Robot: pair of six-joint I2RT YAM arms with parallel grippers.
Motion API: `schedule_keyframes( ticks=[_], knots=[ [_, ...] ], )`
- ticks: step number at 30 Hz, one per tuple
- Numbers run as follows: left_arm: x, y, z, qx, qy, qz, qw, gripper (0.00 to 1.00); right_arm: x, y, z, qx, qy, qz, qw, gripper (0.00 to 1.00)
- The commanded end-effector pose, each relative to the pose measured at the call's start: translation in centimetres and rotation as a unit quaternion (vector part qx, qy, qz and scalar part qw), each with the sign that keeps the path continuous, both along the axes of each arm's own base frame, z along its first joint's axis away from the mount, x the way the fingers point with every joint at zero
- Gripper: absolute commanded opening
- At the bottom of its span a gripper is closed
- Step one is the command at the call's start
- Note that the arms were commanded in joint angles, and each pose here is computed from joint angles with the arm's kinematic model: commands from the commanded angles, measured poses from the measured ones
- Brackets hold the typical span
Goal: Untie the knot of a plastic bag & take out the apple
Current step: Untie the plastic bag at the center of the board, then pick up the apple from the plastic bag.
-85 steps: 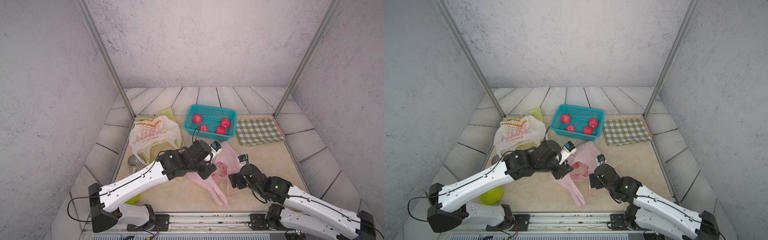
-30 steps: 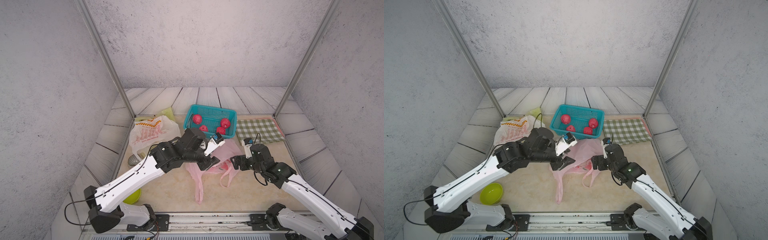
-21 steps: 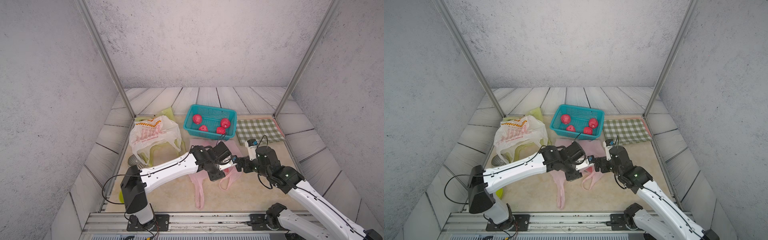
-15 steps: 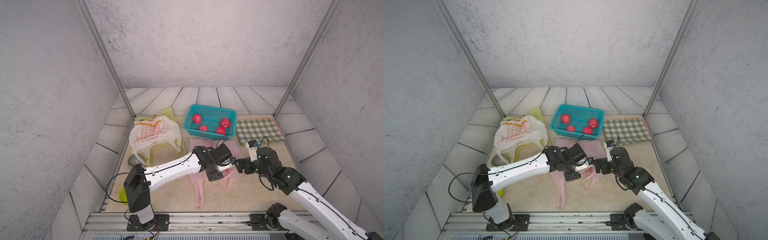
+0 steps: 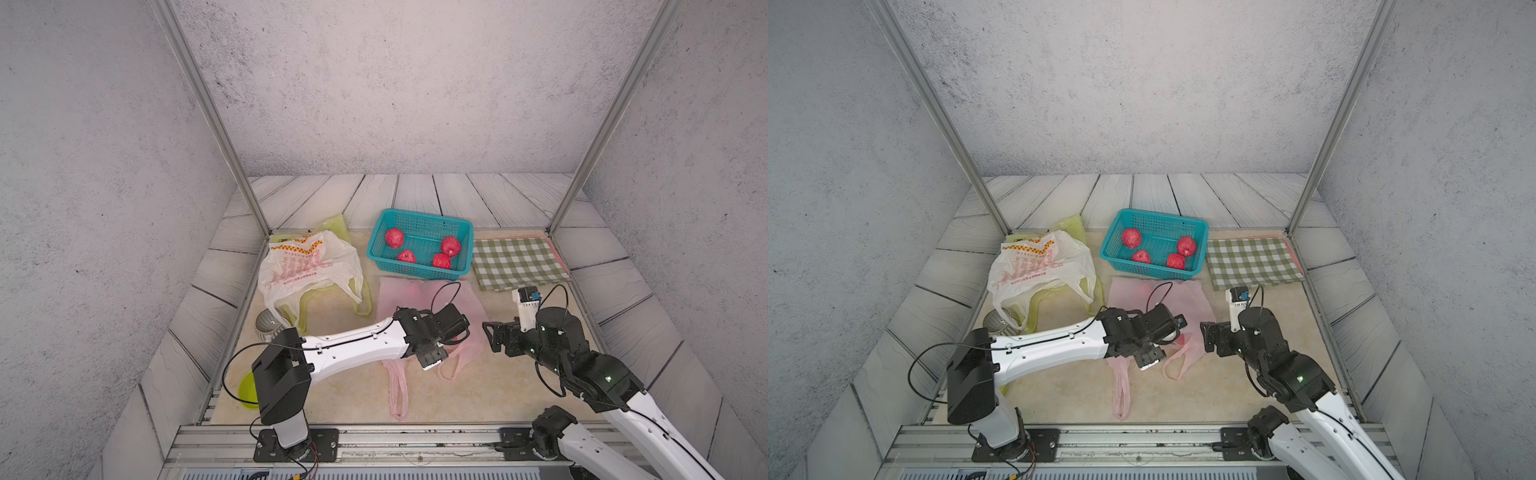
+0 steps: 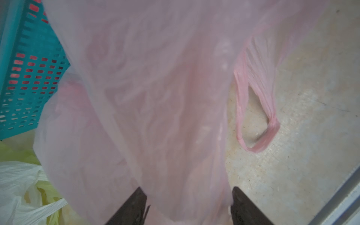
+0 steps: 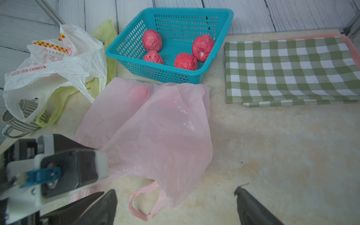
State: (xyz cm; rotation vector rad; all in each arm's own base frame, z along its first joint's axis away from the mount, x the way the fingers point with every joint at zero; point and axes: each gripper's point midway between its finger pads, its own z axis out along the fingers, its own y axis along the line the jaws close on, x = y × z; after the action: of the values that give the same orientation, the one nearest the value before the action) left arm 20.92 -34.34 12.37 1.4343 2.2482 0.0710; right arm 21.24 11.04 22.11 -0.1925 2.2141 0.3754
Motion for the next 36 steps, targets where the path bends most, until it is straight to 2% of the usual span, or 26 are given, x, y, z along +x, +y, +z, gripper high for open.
schedule_keyframes(
  ticks=[1, 2, 3, 4, 7, 9, 12, 14, 18, 20, 23, 25, 32, 36],
  knots=[
    [3.1, 0.0, 0.8, -0.010, -0.032, 0.046, 0.998, 0.48, -1.1, -0.3, -0.2, -0.003, 0.007, 0.012, 1.000, 0.95],
    [4.0, 0.1, 1.4, -0.018, -0.036, 0.051, 0.998, 0.23, -1.5, 0.2, -0.3, 0.003, 0.004, 0.034, 0.999, 0.94],
    [4.8, 0.2, 2.1, -0.028, -0.034, 0.055, 0.998, 0.05, -1.9, 0.7, -0.5, 0.011, 0.000, 0.051, 0.999, 0.93],
    [5.5, 0.3, 3.2, -0.039, -0.030, 0.058, 0.997, 0.00, -2.3, 1.3, -0.5, 0.025, -0.004, 0.069, 0.997, 0.92],
    [6.8, 0.5, 6.8, -0.056, -0.034, 0.049, 0.997, 0.00, -4.0, 4.4, -0.1, 0.094, 0.001, 0.143, 0.985, 0.87],
    [6.3, -0.1, 8.3, -0.076, -0.021, 0.020, 0.997, 0.00, -5.4, 7.4, 0.1, 0.153, 0.012, 0.205, 0.967, 0.85],
    [5.2, -0.7, 8.9, -0.099, 0.006, -0.004, 0.995, 0.00, -7.5, 11.3, 0.8, 0.221, 0.004, 0.282, 0.934, 0.78],
    [4.4, -1.0, 8.5, -0.106, 0.028, -0.014, 0.994, 0.00, -8.1, 12.9, 1.5, 0.227, -0.024, 0.299, 0.927, 0.69],
    [3.5, -1.2, 8.3, -0.118, 0.054, -0.015, 0.991, 0.00, -7.2, 14.7, 1.5, 0.215, -0.045, 0.288, 0.932, 0.35],
    [2.8, -1.5, 8.5, -0.132, 0.071, -0.022, 0.989, 0.00, -5.5, 15.4, 0.3, 0.202, -0.045, 0.260, 0.943, 0.02],
    [2.2, -1.4, 9.0, -0.137, 0.081, -0.023, 0.987, 0.00, -2.7, 15.4, -1.6, 0.169, -0.061, 0.200, 0.963, 0.00],
    [2.3, -1.0, 9.2, -0.133, 0.078, -0.016, 0.988, 0.00, -1.2, 15.2, -2.4, 0.152, -0.087, 0.172, 0.969, 0.00],
    [2.6, -0.9, 10.6, -0.143, 0.086, 0.011, 0.986, 0.00, 2.0, 14.8, -5.1, 0.126, -0.167, 0.109, 0.972, 0.00],
    [2.7, -1.4, 11.4, -0.158, 0.099, 0.016, 0.982, 0.00, 2.6, 16.2, -5.9, 0.110, -0.178, 0.127, 0.970, 0.00]
  ],
)
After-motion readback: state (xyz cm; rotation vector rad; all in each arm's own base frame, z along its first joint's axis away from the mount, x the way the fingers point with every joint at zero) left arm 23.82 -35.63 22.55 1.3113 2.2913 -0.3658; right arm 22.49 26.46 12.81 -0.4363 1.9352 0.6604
